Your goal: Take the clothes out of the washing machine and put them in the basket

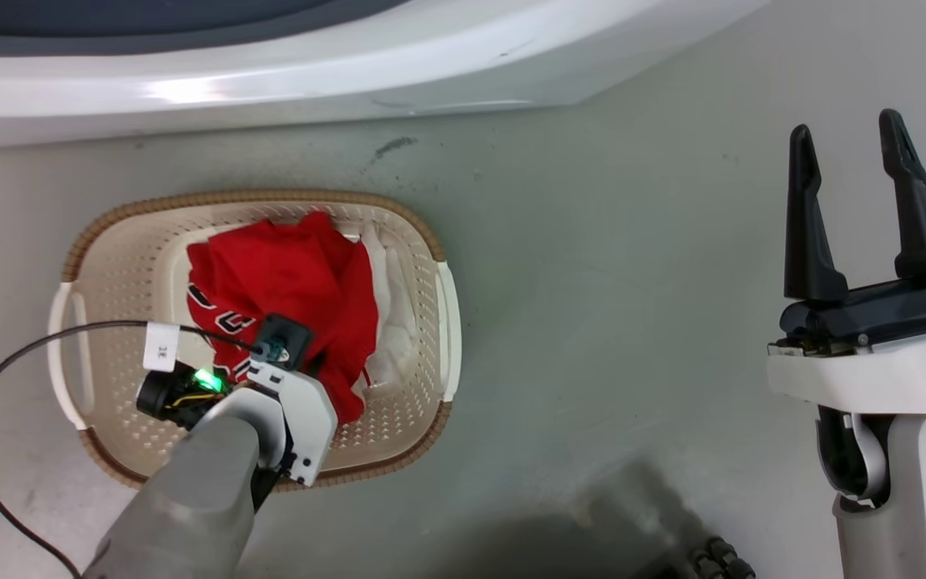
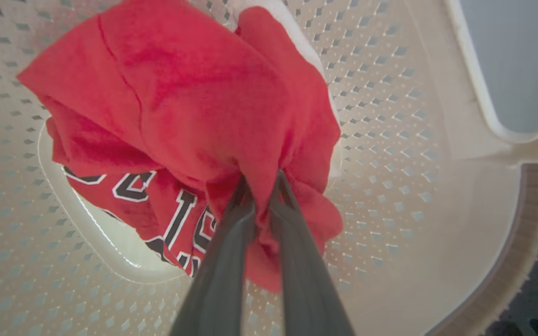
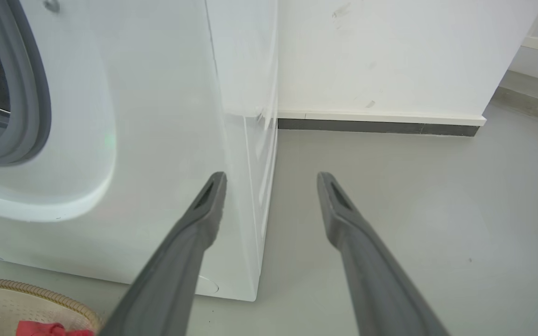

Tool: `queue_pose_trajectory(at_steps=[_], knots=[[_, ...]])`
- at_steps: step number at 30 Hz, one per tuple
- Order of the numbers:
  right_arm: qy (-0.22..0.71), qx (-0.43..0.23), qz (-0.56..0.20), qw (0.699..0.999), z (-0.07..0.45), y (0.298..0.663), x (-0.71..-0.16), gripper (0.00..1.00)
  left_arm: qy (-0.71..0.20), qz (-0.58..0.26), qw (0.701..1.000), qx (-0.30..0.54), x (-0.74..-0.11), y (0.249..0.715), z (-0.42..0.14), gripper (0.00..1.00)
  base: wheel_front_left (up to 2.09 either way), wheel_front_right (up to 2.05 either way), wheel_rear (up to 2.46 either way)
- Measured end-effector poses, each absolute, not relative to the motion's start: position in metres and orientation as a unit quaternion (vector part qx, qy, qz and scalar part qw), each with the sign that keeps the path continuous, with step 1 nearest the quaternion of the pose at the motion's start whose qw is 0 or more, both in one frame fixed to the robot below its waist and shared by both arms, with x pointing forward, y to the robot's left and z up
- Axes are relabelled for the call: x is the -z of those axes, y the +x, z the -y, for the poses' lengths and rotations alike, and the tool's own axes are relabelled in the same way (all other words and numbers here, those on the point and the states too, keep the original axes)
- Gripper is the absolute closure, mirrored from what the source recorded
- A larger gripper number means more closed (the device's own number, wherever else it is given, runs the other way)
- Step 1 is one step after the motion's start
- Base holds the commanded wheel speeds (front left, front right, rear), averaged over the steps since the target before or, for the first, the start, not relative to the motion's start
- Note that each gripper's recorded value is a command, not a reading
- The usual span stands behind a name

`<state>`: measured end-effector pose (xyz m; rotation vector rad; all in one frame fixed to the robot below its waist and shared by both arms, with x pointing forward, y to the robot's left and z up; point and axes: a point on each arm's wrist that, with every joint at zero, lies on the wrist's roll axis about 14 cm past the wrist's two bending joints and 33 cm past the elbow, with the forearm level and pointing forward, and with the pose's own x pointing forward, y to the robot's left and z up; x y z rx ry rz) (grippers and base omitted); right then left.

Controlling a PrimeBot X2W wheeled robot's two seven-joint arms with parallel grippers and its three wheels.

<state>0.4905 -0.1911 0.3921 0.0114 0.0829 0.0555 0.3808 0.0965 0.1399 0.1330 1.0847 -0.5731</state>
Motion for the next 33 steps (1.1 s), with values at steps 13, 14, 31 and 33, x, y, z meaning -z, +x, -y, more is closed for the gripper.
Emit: queue_pose_trajectory(at_steps=[13,14,31,33], knots=[[0.004,-0.012,-0.069,0.998,0.204,0.487,-0.37,0.0,0.089,-0.59,0.754,0.275,-0.102,0.351,-0.102,0.0,0.0,0.0,0.0],[0.005,-0.013,-0.067,0.998,0.203,0.488,-0.371,0.0,0.091,-0.589,0.755,0.276,-0.103,0.351,-0.103,0.0,0.0,0.0,0.0],[0.015,-0.033,-0.014,0.999,0.185,0.464,-0.436,0.0,0.054,-0.49,0.835,0.245,-0.184,0.362,-0.099,0.0,0.0,0.0,0.0],[0.015,-0.035,-0.007,0.999,0.182,0.459,-0.445,0.0,0.048,-0.477,0.844,0.24,-0.195,0.359,-0.098,0.0,0.0,0.0,0.0]])
